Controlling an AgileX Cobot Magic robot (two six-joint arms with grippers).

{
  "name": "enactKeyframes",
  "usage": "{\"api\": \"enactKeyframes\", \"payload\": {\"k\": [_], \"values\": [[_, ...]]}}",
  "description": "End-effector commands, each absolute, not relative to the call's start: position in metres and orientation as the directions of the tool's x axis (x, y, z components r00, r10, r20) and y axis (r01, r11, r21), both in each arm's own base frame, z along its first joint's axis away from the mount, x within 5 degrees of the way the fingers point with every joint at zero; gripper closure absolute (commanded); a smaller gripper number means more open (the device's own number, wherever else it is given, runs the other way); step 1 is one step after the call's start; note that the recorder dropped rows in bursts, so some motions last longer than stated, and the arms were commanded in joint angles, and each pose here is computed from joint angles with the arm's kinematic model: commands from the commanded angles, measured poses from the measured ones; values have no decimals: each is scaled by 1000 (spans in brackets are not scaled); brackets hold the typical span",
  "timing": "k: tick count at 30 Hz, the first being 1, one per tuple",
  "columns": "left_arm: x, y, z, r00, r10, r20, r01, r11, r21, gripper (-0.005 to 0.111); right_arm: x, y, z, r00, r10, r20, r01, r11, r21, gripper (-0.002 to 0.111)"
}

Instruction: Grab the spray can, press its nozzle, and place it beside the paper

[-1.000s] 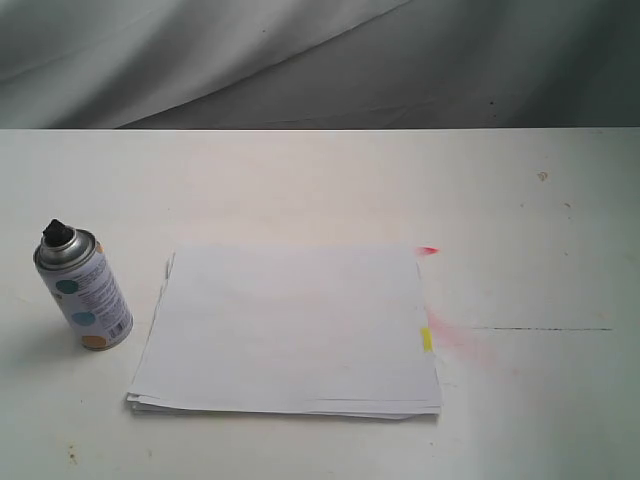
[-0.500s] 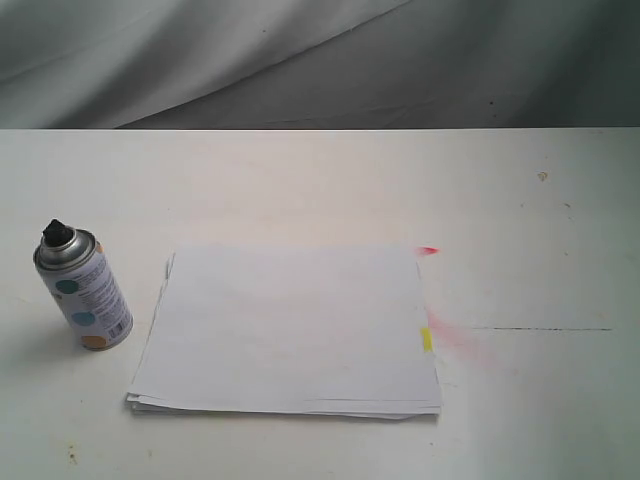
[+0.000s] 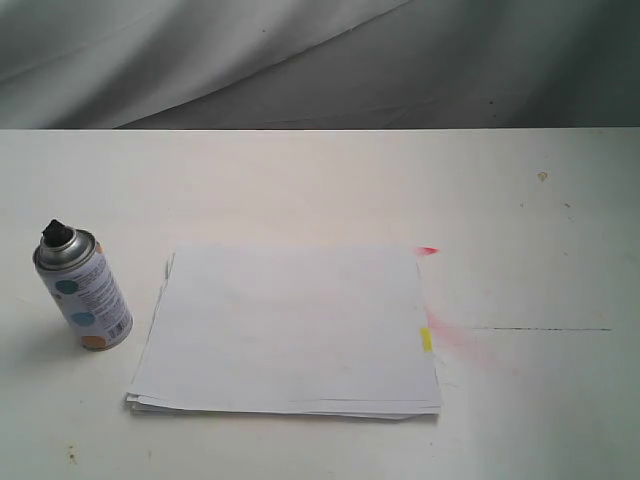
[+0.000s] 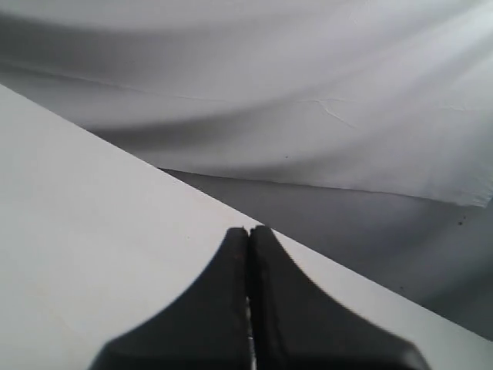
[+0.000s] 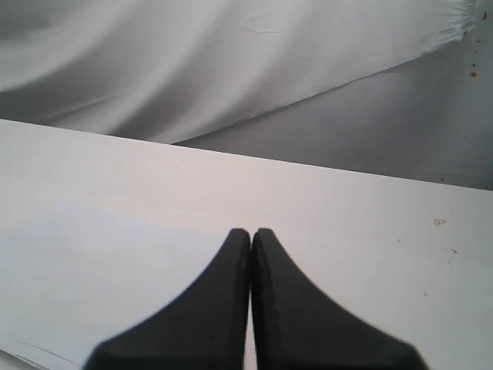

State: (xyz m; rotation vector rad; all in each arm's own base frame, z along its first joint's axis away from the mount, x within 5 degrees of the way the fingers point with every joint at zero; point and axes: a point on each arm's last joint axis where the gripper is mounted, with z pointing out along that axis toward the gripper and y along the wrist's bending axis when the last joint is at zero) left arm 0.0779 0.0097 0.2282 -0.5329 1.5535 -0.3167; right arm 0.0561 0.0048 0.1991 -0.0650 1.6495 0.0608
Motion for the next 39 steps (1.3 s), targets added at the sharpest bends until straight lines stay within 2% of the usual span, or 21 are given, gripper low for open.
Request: {"api": "enactKeyframes", "payload": {"k": [1,4,6,8,10,13,18,21,25,31,36,39], "values": [[78,8,279,-48,-418,-907,-133,903,-409,107,56,5,198,-81,-13,-997,-79,997,-6,108],[85,8,324,-146,-301,-942,-137,950,-282,107,56,5,198,-81,-13,-997,-79,997,-6,108],[95,8,341,-279,-222,-934,-137,972,-190,107,56,5,198,-81,-13,-997,-79,997,-6,108],[109,8,356,-471,-168,-866,-122,985,-124,107,56,5,198,-81,-13,-997,-79,997,-6,108],[125,8,365,-625,-155,-765,-108,988,-112,107,56,5,198,-81,-13,-997,-79,997,-6,108],[158,3,366,-671,-231,-705,-95,969,-228,107,56,5,198,-81,-13,-997,-79,997,-6,108],[172,2,331,-654,-285,-700,-106,952,-288,107,56,5,198,-81,-13,-997,-79,997,-6,108],[165,5,269,-717,-290,-634,-160,954,-254,107,56,5,198,-81,-13,-997,-79,997,-6,108],[150,5,219,-750,-329,-574,-216,942,-257,107,56,5,198,-81,-13,-997,-79,997,-6,108],[146,1,208,-747,-328,-579,-201,941,-273,107,56,5,198,-81,-13,-997,-79,997,-6,108],[146,-20,188,-765,-210,-609,-70,967,-246,107,56,5,198,-81,-13,-997,-79,997,-6,108],[151,-23,175,-772,-178,-610,-56,975,-214,107,56,5,198,-81,-13,-997,-79,997,-6,108]]}}
